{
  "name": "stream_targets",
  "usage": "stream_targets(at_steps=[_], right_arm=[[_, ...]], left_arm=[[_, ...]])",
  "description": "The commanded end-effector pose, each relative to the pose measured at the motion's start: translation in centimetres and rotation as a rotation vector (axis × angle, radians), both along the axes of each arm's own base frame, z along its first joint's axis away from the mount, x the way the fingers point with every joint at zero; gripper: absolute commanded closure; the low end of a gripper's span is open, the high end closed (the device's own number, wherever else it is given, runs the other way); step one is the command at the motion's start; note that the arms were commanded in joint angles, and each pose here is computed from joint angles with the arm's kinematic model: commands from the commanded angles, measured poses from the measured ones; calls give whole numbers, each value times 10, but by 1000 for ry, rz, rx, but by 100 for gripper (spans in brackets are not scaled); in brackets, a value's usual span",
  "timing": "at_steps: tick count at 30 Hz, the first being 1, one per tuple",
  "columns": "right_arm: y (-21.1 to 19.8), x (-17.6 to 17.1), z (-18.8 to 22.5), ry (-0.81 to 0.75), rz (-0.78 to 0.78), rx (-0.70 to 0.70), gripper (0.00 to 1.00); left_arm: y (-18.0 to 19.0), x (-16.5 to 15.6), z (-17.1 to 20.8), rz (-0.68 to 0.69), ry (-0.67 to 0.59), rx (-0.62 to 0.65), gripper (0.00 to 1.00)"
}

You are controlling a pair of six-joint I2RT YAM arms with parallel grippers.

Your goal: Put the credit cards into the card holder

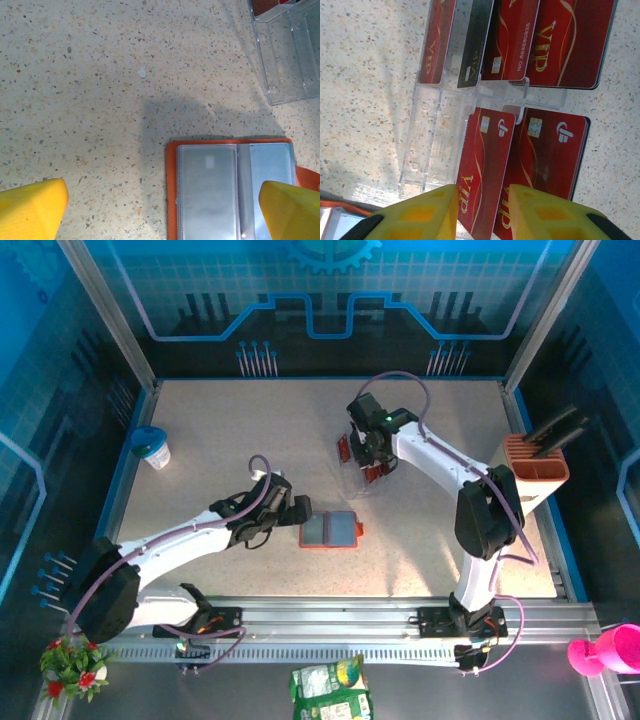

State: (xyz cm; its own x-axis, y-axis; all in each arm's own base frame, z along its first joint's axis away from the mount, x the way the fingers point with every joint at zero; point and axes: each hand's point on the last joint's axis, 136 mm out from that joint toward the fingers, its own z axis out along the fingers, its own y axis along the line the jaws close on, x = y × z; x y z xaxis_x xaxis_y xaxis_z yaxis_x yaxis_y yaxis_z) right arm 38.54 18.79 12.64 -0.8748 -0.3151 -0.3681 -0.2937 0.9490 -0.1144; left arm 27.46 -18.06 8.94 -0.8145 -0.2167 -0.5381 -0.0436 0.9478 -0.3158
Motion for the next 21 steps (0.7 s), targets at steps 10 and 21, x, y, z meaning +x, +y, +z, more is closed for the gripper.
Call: stream_targets(at_steps=[10,21], right_arm=[[-7,0,-19,55,-10,-39,68],[0,-3,-19,81,-34,89,88]], left_arm=[[8,-7,-3,-15,14,8,1],[9,-7,-5,-11,16,7,1]])
